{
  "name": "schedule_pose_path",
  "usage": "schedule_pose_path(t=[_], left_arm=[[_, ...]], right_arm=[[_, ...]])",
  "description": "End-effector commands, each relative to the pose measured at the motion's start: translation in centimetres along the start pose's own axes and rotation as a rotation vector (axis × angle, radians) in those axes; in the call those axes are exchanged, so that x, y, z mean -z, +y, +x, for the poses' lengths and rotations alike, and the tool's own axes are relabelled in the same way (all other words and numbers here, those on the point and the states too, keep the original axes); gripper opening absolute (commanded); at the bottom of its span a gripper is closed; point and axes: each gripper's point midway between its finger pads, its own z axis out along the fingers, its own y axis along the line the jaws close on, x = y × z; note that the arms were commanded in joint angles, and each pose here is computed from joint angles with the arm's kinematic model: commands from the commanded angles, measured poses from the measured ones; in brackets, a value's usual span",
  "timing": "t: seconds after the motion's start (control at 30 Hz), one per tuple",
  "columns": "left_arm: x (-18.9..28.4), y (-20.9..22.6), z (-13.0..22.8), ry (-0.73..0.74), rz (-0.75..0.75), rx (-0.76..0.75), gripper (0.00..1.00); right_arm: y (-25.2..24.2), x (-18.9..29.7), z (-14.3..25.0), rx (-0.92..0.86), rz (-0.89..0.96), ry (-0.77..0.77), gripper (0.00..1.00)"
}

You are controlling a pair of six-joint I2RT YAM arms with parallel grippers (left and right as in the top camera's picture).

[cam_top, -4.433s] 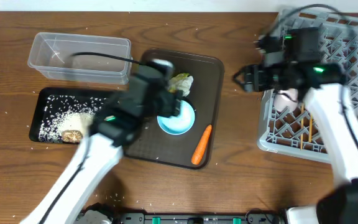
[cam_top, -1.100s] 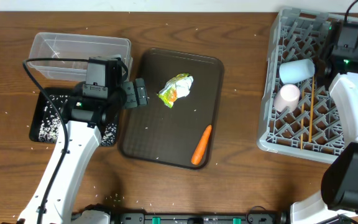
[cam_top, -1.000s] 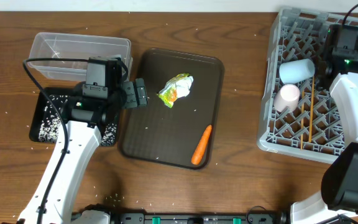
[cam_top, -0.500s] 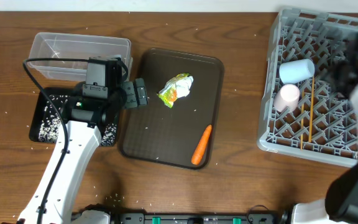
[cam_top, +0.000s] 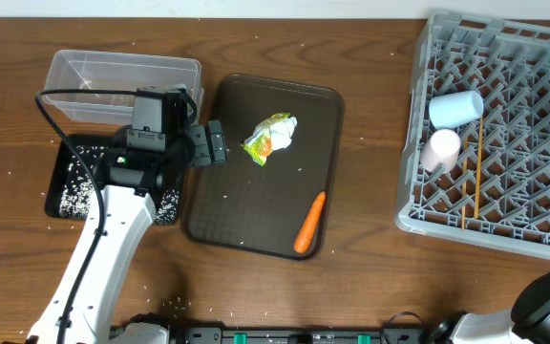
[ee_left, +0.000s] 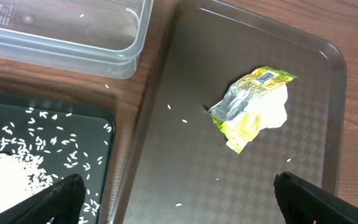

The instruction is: Sort waste into correct bins and load items into the dishwasher rack

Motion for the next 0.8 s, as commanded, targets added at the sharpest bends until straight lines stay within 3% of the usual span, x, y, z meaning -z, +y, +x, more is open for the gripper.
schedule_pose_path(t=[0.0,0.6,0.77], left_arm=[[-0.1,0.2,-0.2,-0.002,-0.008,0.003,0.98],[-0.1,0.2,-0.2,-0.002,-0.008,0.003,0.98],[-0.1,0.2,-0.2,-0.002,-0.008,0.003,0.98]], right_arm=[[0.1,0.5,-0.9,-0.030,-0.027,-0.023,0.53],[-2.2,-5.5,0.6,-0.049,0.056,0.064,0.51],[-3.1,-6.7,1.0,-0.036,0.080,0.087,0.44]])
